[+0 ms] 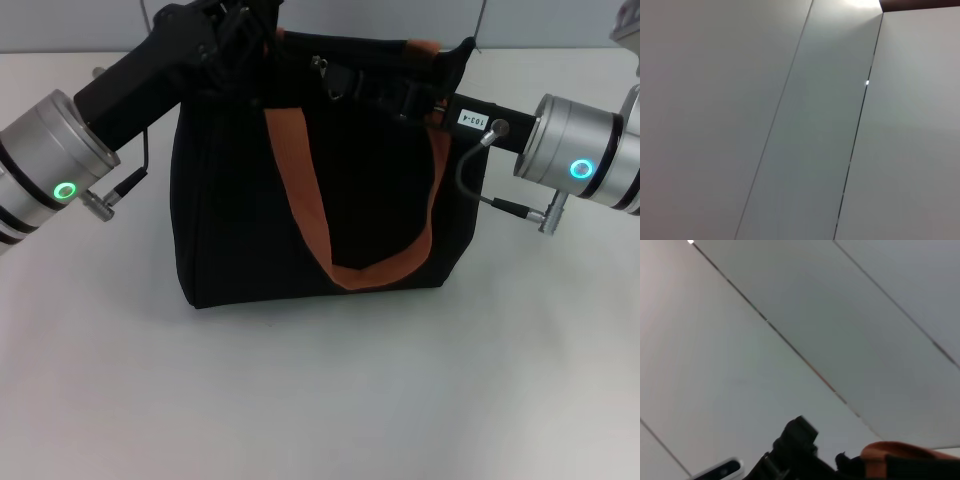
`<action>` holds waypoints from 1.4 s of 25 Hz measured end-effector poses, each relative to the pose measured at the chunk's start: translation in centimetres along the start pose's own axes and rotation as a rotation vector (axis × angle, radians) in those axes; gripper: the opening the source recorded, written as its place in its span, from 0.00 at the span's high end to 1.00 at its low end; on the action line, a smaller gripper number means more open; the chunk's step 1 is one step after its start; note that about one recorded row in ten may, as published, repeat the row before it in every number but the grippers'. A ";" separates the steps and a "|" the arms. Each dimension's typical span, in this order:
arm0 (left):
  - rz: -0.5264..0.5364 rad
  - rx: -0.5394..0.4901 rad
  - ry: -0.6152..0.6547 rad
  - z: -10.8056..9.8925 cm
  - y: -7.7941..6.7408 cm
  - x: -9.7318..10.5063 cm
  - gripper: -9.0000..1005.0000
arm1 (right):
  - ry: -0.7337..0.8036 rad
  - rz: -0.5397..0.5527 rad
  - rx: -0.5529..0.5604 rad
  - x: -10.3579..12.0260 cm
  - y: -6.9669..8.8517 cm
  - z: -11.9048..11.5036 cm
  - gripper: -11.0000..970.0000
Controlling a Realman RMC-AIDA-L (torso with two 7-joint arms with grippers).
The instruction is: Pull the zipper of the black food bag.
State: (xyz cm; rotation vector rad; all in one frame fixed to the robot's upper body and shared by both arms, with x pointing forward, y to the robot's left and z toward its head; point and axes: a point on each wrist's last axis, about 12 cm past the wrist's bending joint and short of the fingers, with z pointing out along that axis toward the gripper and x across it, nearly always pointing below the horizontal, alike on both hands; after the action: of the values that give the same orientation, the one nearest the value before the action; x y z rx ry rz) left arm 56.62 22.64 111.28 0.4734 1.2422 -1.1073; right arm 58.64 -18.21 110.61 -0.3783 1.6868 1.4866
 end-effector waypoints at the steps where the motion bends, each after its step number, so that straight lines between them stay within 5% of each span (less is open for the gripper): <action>1: 0.003 -0.009 -0.002 -0.3 0.1 0.0 0.87 | -0.006 0.003 0.012 0.0 -0.2 -0.2 0.99; 19: 0.017 -0.048 -0.029 -1.1 0.4 -0.3 0.86 | -0.042 0.015 0.094 0.1 -1.1 -3.0 0.99; 35: 0.048 -0.132 -0.052 -2.2 1.4 -1.0 0.85 | -0.241 0.019 0.208 0.8 -1.6 -9.3 0.99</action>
State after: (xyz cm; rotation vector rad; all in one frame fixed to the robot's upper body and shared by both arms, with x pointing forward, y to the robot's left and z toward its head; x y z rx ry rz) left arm 56.80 25.40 111.16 0.3699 1.2439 -0.9844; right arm 55.70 -26.98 108.54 -0.0684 1.6332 1.2979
